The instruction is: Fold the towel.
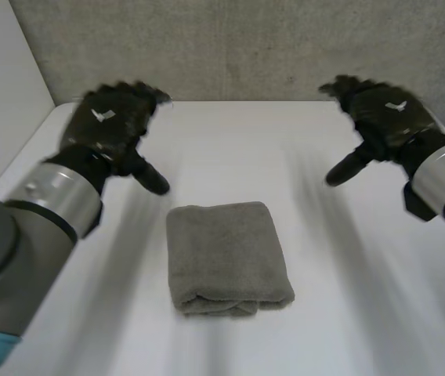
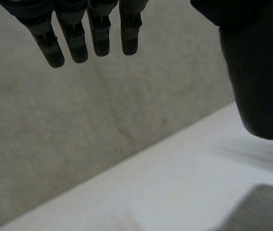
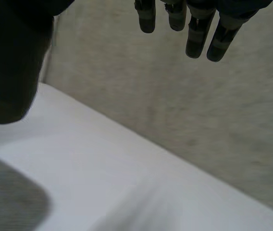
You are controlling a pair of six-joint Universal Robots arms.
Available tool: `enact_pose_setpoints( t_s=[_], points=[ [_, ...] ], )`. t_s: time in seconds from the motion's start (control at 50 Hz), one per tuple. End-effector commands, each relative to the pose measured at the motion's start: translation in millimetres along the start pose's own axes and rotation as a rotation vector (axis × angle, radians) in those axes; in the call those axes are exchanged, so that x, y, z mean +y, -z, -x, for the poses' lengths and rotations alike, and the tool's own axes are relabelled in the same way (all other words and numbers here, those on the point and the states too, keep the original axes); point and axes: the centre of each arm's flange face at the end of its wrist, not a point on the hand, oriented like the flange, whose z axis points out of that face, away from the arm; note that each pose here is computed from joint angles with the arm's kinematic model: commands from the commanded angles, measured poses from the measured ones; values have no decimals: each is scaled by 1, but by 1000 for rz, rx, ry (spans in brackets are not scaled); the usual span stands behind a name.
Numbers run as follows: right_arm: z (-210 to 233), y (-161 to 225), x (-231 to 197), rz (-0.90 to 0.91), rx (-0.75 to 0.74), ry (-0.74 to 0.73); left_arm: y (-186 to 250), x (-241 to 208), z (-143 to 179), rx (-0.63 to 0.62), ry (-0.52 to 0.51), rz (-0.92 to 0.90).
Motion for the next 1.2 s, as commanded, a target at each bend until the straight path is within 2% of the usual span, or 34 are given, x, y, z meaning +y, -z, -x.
enact_pose_setpoints(
  t_s=[0.02,0.16,1.08,1.2],
  points=[
    [-20,-1,-7,-8,171,83,-8,-18,28,-110,10,-54],
    [-24,-1,-8,-14,212,90,-9,-18,35,-158,6,-49],
    [-26,-1,-17,-35,216,103,-4,-10,34,-154,3,8],
    [-10,7,-11,7,117,96,6,6,24,-117,-6,76]
  ],
)
